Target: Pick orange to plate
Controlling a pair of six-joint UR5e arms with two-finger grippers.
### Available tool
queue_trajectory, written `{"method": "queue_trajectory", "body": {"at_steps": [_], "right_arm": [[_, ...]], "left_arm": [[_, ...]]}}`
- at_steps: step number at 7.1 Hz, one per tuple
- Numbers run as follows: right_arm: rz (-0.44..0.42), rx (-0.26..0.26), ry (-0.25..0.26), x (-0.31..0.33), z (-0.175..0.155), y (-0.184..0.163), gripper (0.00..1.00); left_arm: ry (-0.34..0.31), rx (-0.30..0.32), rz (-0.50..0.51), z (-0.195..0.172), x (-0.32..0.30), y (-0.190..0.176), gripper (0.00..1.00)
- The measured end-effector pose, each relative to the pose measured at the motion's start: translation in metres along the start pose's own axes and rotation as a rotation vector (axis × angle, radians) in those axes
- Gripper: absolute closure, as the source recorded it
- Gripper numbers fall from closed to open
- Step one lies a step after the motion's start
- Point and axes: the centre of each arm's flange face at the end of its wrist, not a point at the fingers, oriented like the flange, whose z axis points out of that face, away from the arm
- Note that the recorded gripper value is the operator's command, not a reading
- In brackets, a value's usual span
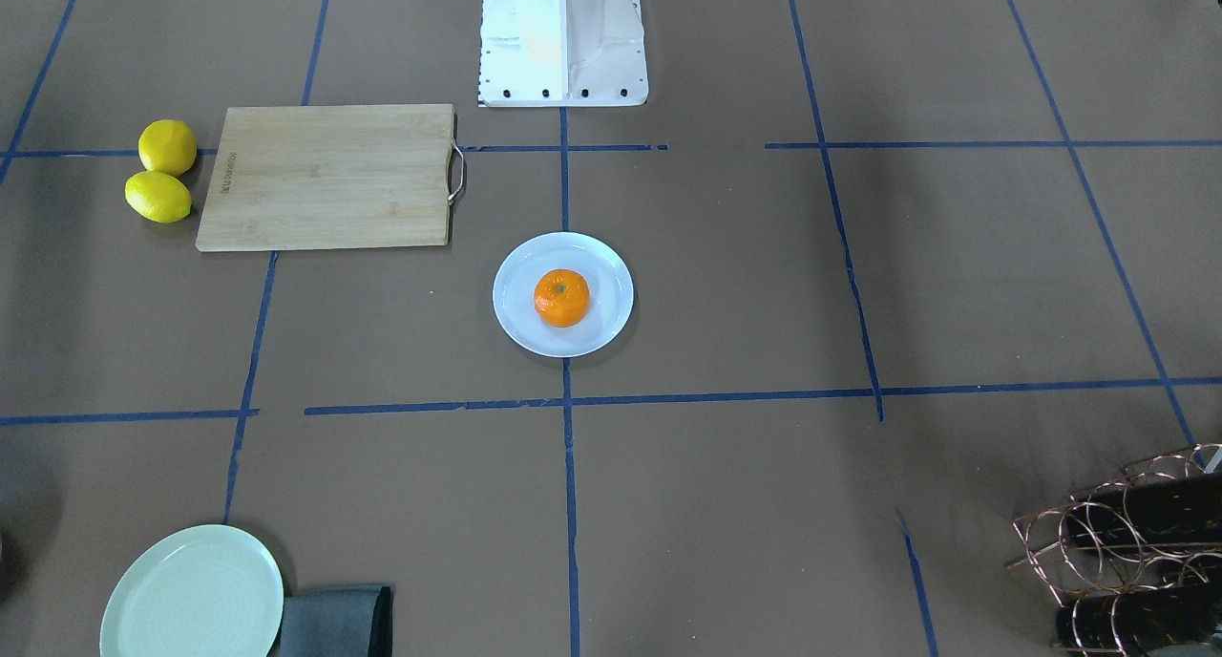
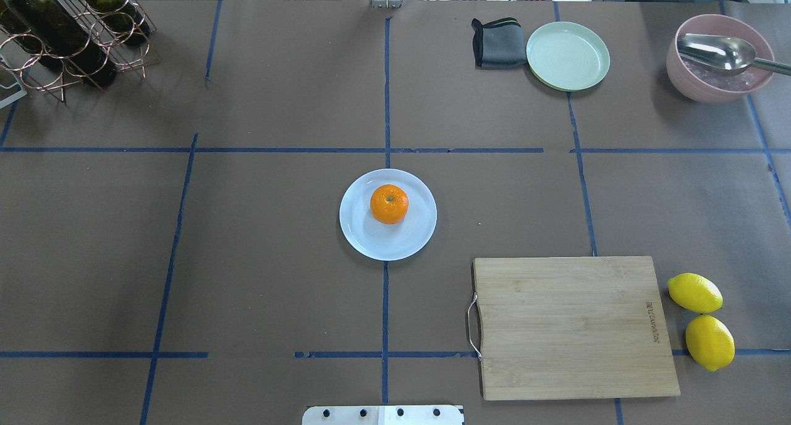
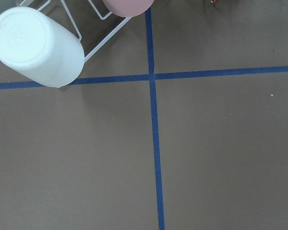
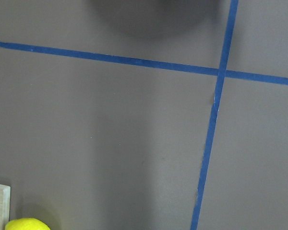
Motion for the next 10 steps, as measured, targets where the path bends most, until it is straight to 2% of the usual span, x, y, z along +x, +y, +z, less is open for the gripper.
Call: {"method": "queue_trajectory", "body": {"at_steps": [10], "right_arm": [[0.008, -0.006, 0.000, 0.0033, 0.0027, -0.0012, 0.00]], "left_arm": [[0.003, -0.016, 0.004, 0.0080, 0.0016, -0.0007, 0.00]]}}
